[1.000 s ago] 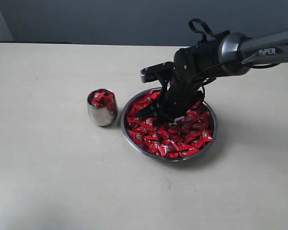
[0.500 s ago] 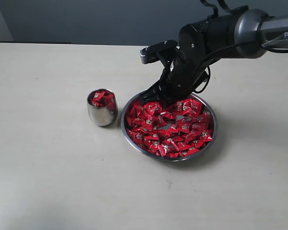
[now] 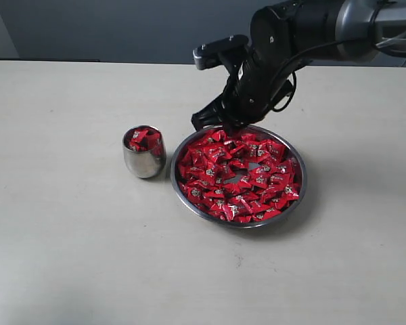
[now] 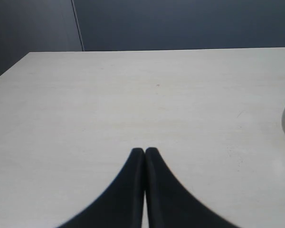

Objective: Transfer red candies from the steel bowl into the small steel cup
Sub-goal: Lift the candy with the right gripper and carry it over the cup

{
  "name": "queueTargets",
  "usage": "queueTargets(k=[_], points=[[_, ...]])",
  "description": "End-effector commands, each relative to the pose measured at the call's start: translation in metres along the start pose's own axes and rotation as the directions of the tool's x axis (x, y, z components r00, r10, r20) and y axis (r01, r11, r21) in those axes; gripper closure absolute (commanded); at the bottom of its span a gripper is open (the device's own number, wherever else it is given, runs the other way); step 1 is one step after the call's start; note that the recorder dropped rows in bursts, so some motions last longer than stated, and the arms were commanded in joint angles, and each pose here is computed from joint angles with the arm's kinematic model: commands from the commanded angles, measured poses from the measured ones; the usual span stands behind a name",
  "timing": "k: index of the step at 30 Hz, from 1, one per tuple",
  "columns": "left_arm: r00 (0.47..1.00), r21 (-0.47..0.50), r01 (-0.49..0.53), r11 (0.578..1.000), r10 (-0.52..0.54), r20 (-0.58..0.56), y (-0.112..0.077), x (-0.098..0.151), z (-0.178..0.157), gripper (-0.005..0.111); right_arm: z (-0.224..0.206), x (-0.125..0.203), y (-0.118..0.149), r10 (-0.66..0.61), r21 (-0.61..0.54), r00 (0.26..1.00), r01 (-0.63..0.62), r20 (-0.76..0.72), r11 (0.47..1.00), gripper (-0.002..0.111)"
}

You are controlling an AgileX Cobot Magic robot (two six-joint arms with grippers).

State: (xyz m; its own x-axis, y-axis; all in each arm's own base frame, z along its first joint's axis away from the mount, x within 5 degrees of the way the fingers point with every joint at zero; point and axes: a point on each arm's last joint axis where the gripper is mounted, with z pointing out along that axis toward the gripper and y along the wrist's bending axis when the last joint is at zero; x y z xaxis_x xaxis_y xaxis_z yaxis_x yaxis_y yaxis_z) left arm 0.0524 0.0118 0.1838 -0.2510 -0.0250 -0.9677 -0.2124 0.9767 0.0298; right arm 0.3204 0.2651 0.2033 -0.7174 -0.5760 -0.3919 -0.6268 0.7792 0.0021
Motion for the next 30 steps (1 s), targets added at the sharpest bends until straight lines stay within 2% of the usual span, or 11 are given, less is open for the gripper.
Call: queueTargets(k=[1, 4, 8, 16, 24, 30], points=[[1.000, 0.002, -0.005, 1.000, 0.005, 0.010, 0.000, 0.000, 0.000, 0.106, -0.025, -0.018, -0.002, -0.005, 0.009, 0.997, 0.005, 0.074, 1.000, 0.109], [1.000, 0.002, -0.005, 1.000, 0.005, 0.010, 0.000, 0.000, 0.000, 0.106, -0.034, -0.028, 0.000, -0.019, -0.008, 0.993, 0.020, 0.115, 1.000, 0.109], [1.000, 0.002, -0.005, 1.000, 0.005, 0.010, 0.000, 0.000, 0.000, 0.106, -0.043, -0.041, 0.008, -0.004, -0.102, 0.986, 0.022, 0.168, 0.995, 0.109], [1.000, 0.002, -0.005, 1.000, 0.005, 0.010, 0.000, 0.000, 0.000, 0.106, -0.030, -0.061, 0.026, 0.005, -0.256, 0.979, 0.048, 0.204, 0.965, 0.109], [1.000, 0.002, -0.005, 1.000, 0.005, 0.010, 0.000, 0.000, 0.000, 0.106, -0.013, -0.073, 0.064, -0.090, -0.288, 0.973, 0.151, 0.214, 0.946, 0.109], [1.000, 0.002, -0.005, 1.000, 0.005, 0.010, 0.000, 0.000, 0.000, 0.106, 0.004, -0.071, 0.087, -0.150, -0.308, 0.975, 0.195, 0.165, 0.931, 0.109]])
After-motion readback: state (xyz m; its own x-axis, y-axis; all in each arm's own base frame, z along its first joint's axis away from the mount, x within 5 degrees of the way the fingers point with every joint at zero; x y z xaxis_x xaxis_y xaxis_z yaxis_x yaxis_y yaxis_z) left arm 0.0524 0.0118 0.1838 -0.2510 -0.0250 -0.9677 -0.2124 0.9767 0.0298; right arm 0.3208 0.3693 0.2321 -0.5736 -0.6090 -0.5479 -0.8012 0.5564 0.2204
